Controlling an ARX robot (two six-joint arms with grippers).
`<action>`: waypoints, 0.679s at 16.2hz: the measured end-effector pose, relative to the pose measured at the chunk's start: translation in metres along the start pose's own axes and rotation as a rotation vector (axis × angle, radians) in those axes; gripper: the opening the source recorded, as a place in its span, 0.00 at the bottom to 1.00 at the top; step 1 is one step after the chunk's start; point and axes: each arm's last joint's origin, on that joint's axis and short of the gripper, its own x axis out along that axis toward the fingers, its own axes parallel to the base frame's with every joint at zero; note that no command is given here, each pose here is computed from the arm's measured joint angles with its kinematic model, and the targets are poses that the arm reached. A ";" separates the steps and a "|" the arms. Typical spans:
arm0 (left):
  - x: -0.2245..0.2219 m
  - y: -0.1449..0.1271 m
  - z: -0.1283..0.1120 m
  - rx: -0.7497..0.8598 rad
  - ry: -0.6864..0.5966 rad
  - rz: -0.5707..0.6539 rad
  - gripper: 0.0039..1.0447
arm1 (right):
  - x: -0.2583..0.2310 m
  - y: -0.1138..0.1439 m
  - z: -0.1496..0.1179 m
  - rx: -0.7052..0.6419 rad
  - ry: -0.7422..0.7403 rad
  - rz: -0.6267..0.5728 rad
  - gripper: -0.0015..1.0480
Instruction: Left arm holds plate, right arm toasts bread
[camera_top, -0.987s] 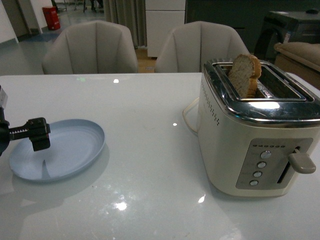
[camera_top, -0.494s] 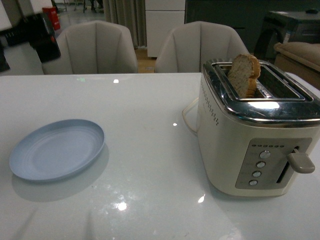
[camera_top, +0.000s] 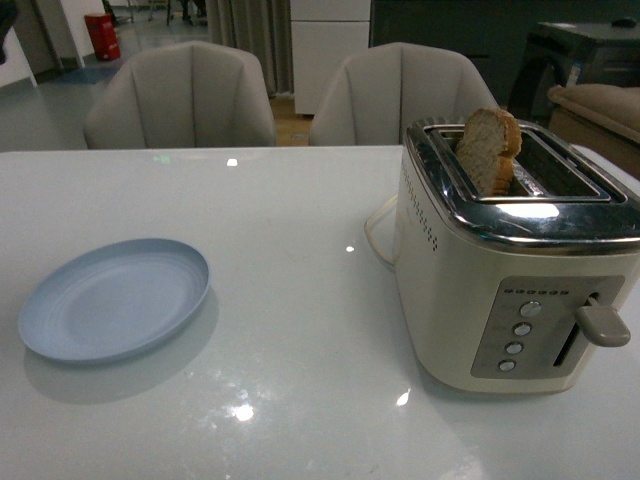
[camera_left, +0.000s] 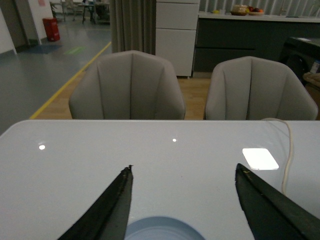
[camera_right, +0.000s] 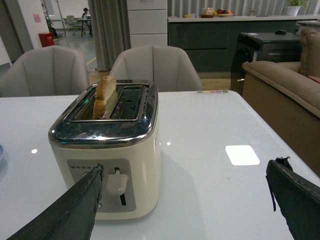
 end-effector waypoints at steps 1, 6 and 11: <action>-0.016 0.001 -0.004 0.026 -0.015 0.001 0.49 | 0.000 0.000 0.000 0.000 0.000 0.000 0.94; -0.075 0.020 -0.034 0.051 -0.002 0.017 0.01 | 0.000 0.000 0.000 0.000 0.000 0.000 0.94; -0.116 0.020 -0.051 0.052 -0.003 0.007 0.01 | 0.000 0.000 0.000 0.000 0.000 0.000 0.94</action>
